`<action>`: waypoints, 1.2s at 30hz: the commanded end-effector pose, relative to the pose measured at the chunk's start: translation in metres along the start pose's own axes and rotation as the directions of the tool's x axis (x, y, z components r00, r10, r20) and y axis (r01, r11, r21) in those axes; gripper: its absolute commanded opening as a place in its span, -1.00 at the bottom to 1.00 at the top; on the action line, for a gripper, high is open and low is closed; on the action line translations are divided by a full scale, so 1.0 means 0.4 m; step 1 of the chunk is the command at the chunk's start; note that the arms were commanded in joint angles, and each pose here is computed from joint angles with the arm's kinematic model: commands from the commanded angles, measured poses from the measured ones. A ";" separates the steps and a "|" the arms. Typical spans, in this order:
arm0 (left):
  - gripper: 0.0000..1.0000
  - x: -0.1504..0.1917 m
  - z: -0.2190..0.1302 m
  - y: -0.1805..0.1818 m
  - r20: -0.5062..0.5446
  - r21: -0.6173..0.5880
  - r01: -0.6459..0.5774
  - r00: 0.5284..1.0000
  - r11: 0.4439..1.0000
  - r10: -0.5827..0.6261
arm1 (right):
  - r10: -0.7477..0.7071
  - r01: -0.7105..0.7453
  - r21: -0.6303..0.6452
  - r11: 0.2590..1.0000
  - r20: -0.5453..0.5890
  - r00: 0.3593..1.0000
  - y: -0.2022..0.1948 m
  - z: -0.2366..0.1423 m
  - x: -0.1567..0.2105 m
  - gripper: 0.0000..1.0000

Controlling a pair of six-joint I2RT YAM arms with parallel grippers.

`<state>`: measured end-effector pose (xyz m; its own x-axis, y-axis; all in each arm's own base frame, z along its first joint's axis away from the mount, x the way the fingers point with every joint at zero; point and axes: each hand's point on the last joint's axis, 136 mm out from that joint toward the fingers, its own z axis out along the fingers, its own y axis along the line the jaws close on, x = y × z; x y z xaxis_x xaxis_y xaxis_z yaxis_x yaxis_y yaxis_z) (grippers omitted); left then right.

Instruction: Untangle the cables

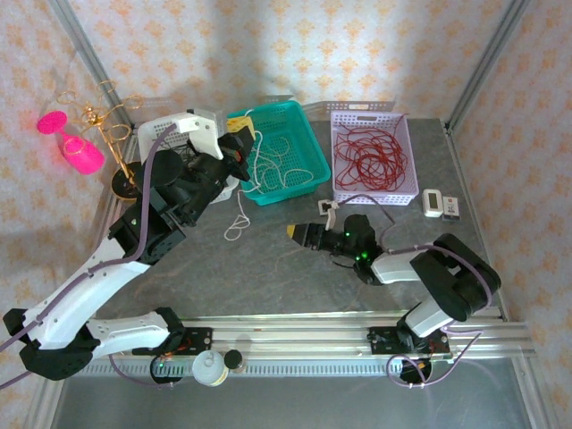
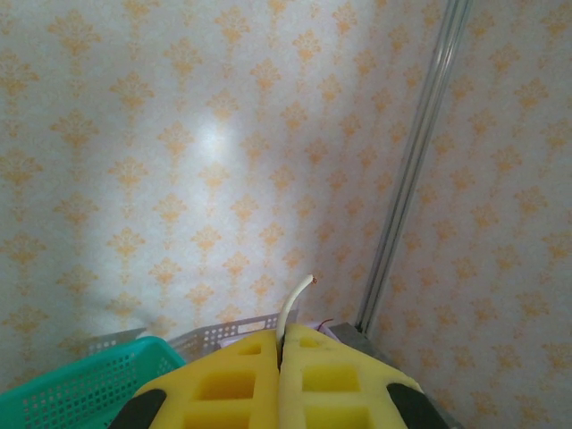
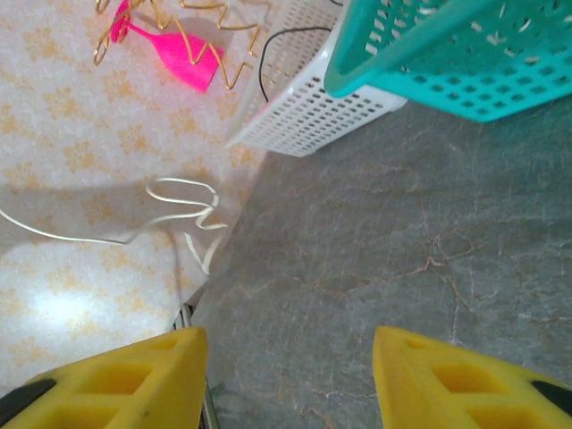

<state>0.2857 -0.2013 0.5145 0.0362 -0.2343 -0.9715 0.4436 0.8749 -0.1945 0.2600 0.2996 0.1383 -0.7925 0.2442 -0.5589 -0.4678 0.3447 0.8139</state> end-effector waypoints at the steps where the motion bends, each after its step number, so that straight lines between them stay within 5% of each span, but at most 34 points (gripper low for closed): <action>1: -1.00 -0.009 -0.008 -0.012 0.006 0.025 0.018 1.000 1.000 -0.018 | -0.035 0.036 -0.077 0.996 0.020 0.999 0.049 0.016 -0.022 0.05; 15: -1.00 -0.013 -0.002 -0.025 0.005 0.050 0.023 1.000 0.998 -0.024 | -0.049 0.050 -0.085 0.995 0.010 0.999 0.039 0.071 -0.042 0.07; 27: -1.00 -0.033 -0.003 -0.035 0.009 0.067 0.025 1.000 0.997 -0.026 | -0.069 0.070 -0.069 0.995 0.011 0.998 0.021 0.099 -0.058 -0.70; 33: -1.00 -0.073 0.005 -0.040 0.038 0.062 0.010 0.999 0.998 -0.012 | -0.110 0.109 -0.028 0.994 -0.035 0.993 -0.004 0.095 -0.024 -0.83; 36: -1.00 -0.093 0.012 -0.046 0.048 0.064 0.000 0.999 0.998 -0.003 | -0.115 0.113 -0.027 0.993 -0.049 0.992 -0.004 0.092 -0.016 -0.72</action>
<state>0.2848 -0.2104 0.5394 0.0513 -0.2553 -0.9655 0.4862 0.8508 -0.1992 0.2843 0.3276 0.1324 -0.7725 0.1900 -0.6060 -0.5236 0.3494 0.7770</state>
